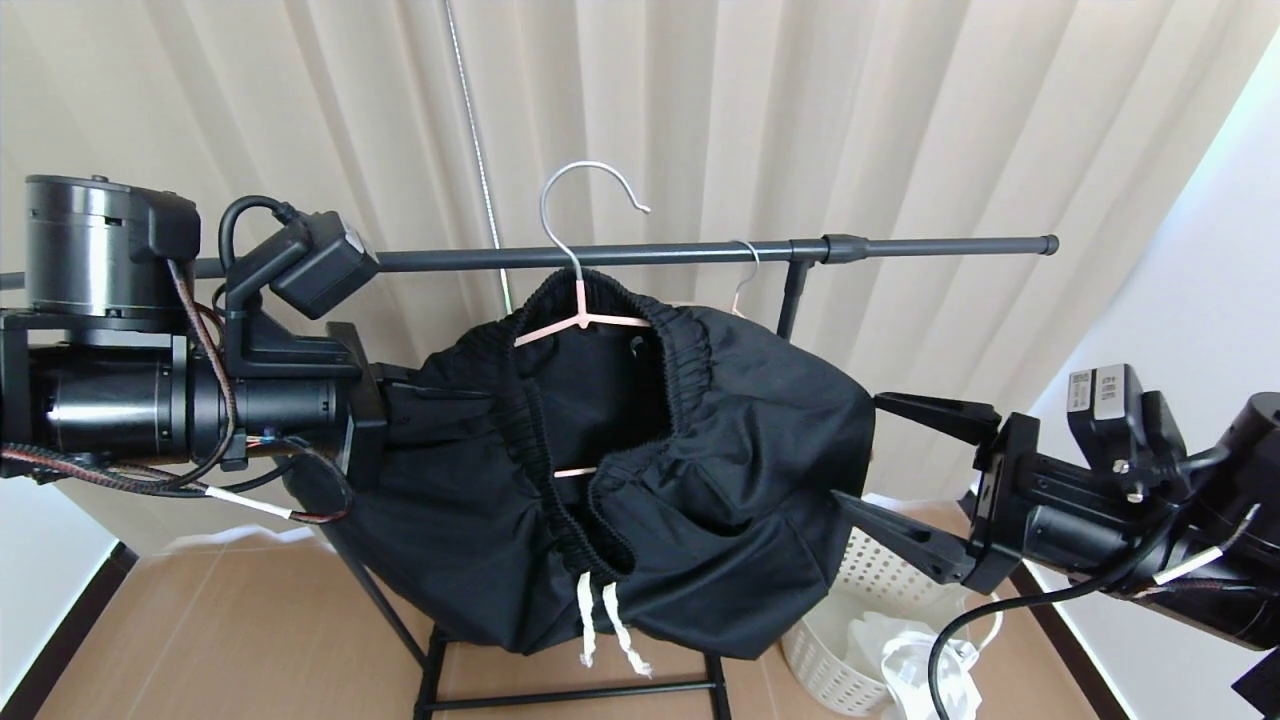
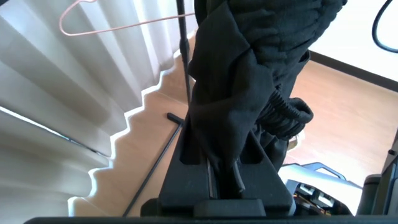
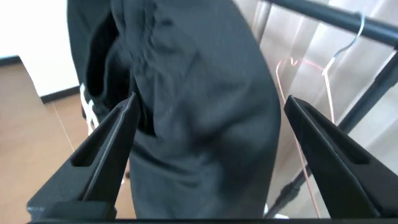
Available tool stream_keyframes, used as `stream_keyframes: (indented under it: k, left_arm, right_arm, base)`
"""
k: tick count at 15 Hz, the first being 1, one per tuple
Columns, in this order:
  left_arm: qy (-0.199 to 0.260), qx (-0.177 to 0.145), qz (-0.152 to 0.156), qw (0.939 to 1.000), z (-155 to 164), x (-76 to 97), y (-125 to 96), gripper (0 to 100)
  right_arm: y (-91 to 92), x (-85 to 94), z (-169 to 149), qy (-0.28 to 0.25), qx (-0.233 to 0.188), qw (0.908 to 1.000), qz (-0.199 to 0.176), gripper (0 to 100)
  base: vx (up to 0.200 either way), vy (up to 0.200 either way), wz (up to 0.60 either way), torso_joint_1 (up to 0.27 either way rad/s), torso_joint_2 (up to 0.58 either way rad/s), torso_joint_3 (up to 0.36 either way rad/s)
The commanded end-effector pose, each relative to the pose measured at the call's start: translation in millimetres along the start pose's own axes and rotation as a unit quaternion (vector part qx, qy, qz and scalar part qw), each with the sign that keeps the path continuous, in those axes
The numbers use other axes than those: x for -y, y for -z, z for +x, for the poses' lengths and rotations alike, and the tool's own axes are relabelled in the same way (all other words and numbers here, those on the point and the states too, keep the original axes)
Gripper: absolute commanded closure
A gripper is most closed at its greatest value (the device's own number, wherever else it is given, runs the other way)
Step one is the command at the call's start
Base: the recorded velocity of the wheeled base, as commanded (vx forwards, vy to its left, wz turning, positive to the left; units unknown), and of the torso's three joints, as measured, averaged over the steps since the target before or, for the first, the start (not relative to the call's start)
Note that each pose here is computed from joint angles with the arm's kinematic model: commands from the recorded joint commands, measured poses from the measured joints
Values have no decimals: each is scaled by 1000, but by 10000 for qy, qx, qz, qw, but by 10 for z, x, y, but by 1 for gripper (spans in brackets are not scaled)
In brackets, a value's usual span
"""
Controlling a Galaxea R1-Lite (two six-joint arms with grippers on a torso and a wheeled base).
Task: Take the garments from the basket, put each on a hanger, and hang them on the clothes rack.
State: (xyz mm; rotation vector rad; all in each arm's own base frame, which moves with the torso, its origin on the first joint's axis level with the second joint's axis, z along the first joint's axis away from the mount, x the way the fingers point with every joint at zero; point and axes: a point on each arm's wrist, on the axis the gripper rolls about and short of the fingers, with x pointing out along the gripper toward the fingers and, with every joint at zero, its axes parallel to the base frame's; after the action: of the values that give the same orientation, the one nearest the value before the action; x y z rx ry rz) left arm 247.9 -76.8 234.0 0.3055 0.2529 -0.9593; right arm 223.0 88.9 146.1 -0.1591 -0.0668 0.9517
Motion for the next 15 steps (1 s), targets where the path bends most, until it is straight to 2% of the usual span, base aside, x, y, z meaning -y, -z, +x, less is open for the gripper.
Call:
stream_keyframes:
  k: [1,6,9,13,14,15]
  left_arm:
    - [-81,37,21,10000,-60,11,-16,100]
    - [-158,25,-76,9998,-74,11,-22,100]
    - [-163,37,-82,9998,-91,24,-25,100]
    - [-153,15,-100,9998,-97,39,-5,100]
    - [-153,15,-100,9998,-97,39,-5,100]
    - [-156,20,-96,9998,-101,41,-8,100]
  right_arm:
    - [222,53,69,0,-355,9994,36,0]
    - [337,96,112,38,-529,9986,-90,0]
    - [442,140,180,296,-713,9969,-123,0]
    - [448,166,203,401,-730,9964,-152,0]
    - [446,169,207,484,-747,9959,-162,100]
    - [444,174,209,537,-755,9956,-170,100]
  base:
    - [0,0,0,0,0,0]
    - [0,0,0,0,0,0]
    - [0,0,0,0,0,0]
    - [0,0,0,0,0,0]
    - [0,0,0,0,0,0]
    - [0,0,0,0,0,0]
